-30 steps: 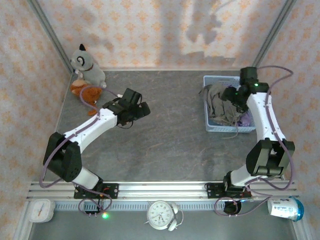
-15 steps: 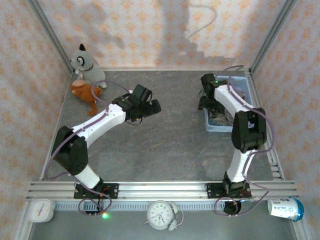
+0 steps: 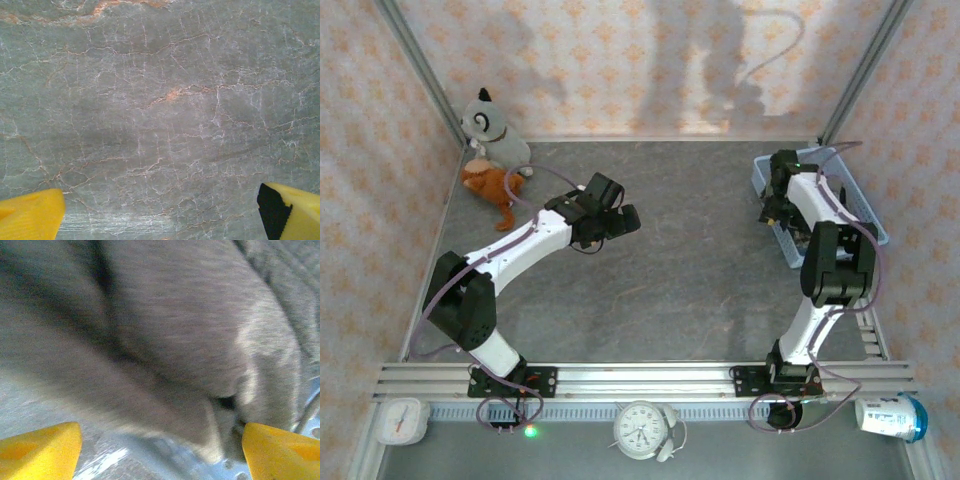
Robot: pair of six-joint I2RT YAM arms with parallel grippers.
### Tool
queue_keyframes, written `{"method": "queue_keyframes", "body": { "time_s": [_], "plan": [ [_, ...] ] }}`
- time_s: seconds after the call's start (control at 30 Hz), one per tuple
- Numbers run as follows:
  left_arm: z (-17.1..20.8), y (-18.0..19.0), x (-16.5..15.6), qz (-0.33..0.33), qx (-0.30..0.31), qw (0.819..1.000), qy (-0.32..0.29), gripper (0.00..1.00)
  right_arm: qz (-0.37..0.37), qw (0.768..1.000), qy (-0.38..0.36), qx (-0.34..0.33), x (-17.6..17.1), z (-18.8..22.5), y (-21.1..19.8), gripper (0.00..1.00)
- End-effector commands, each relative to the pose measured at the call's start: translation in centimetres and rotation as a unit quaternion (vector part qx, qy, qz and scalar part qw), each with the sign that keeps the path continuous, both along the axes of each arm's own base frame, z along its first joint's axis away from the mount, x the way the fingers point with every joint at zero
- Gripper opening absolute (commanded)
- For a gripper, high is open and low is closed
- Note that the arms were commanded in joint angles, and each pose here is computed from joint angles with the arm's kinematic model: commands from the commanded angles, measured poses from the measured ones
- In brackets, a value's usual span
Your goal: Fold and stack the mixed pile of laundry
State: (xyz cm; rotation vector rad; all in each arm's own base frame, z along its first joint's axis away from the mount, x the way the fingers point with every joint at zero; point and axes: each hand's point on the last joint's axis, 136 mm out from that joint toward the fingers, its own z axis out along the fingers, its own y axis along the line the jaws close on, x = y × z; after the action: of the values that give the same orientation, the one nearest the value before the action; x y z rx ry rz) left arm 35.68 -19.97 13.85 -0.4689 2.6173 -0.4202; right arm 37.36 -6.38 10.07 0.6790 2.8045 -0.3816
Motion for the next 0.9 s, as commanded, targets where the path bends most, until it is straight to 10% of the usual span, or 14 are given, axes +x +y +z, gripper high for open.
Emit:
{"method": "queue_keyframes", "body": {
  "time_s": [0.0,0.47,0.77,0.87],
  "plan": [
    [1.3,-0.1,0.3,-0.003,0.005,1.000,-0.008,1.00,0.038,0.996,-0.063,0.046,1.3,3.4,2.1,0.87],
    [2.1,-0.1,0.3,0.012,0.014,1.000,-0.010,1.00,-0.044,0.994,-0.070,0.078,5.8,1.1,-1.8,0.81],
    [2.9,1.5,0.1,0.040,0.036,0.998,-0.026,1.00,-0.062,0.991,-0.104,0.063,6.0,4.0,-3.6,0.00],
    [3.4,1.2,0.6,0.039,0.035,0.998,-0.033,1.00,-0.055,0.988,-0.132,0.062,5.9,6.6,-3.5,0.00]
  ]
}}
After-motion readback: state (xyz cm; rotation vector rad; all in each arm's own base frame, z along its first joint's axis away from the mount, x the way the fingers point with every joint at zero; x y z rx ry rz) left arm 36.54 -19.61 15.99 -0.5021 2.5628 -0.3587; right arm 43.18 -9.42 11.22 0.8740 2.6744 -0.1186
